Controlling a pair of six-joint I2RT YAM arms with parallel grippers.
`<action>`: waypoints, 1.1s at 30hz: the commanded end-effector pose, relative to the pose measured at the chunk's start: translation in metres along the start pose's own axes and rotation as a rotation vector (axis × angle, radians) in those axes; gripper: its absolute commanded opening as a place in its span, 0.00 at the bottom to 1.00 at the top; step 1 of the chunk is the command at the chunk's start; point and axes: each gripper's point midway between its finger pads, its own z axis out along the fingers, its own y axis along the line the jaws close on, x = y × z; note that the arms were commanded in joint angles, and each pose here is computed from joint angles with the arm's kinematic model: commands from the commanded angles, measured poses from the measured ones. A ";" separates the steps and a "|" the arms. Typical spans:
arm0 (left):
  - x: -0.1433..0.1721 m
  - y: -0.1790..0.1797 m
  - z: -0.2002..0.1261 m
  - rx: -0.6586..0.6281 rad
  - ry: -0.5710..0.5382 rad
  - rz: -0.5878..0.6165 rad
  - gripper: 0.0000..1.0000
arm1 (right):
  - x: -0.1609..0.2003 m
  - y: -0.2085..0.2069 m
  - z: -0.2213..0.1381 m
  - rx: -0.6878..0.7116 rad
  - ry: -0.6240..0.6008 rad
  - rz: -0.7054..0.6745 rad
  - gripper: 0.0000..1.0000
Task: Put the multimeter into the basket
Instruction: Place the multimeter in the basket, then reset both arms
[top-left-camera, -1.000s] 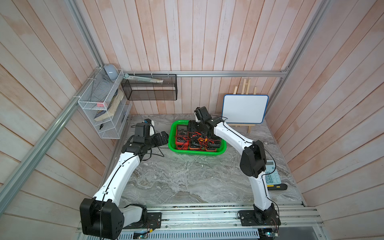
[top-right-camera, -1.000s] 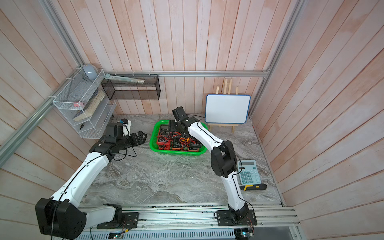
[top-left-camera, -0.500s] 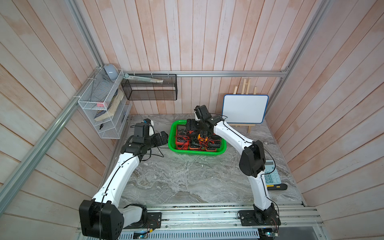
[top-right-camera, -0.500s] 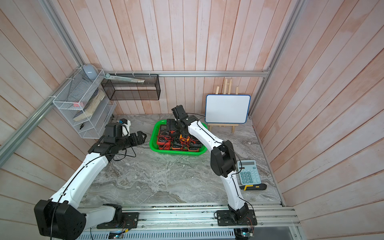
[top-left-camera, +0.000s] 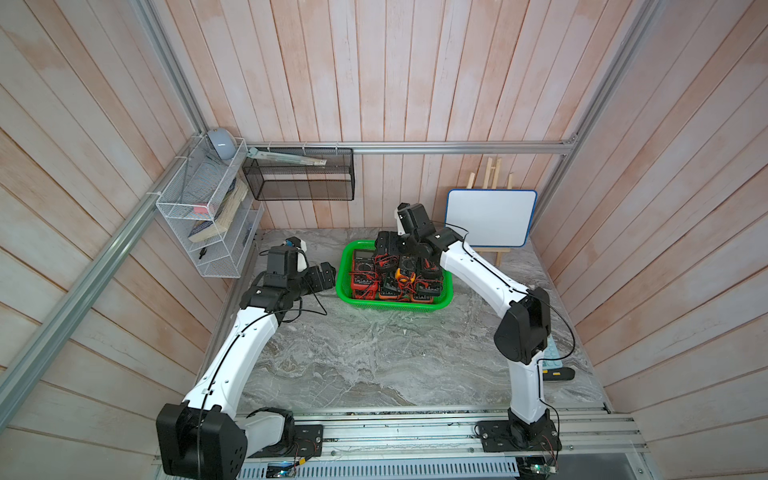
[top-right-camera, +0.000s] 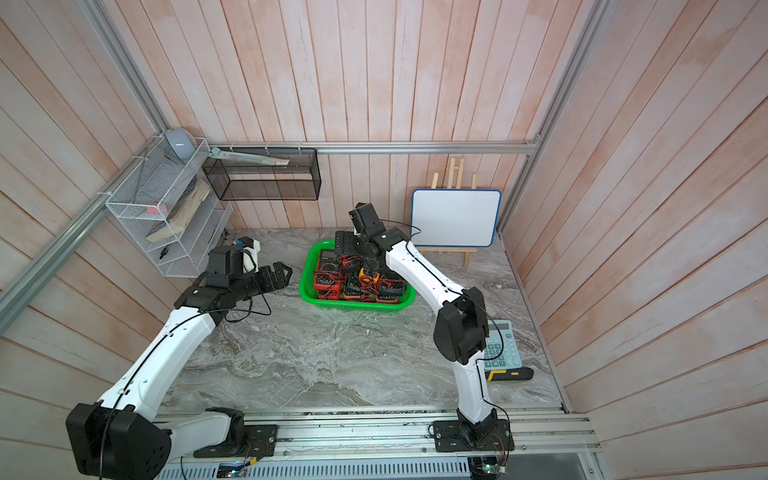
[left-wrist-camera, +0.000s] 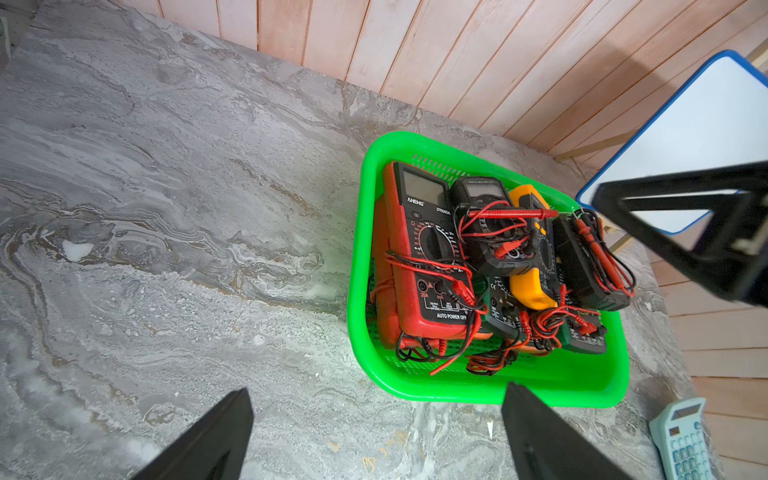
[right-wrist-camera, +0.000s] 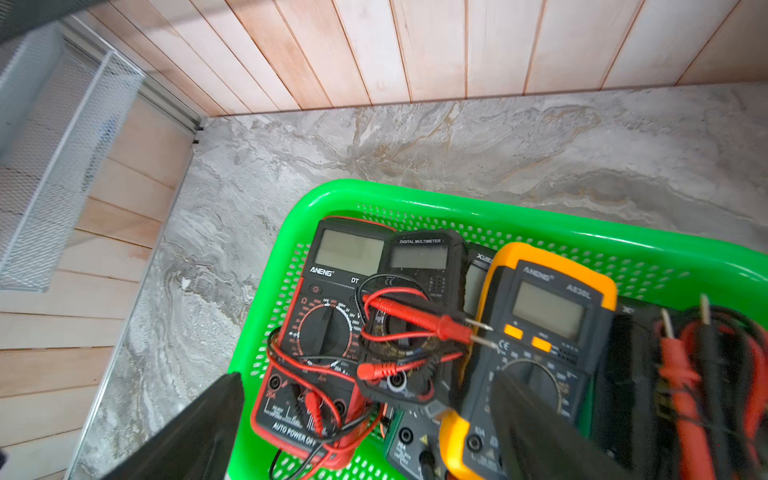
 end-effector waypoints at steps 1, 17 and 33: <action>-0.015 -0.002 -0.013 -0.008 -0.062 0.021 1.00 | -0.018 0.002 -0.033 -0.019 -0.095 -0.013 0.98; -0.055 -0.008 -0.042 0.000 -0.324 0.102 1.00 | -0.021 -0.102 -0.156 0.058 -0.437 0.092 0.98; -0.046 0.037 -0.080 -0.211 -0.768 0.318 1.00 | 0.030 -0.265 -0.241 0.531 -0.708 0.167 0.98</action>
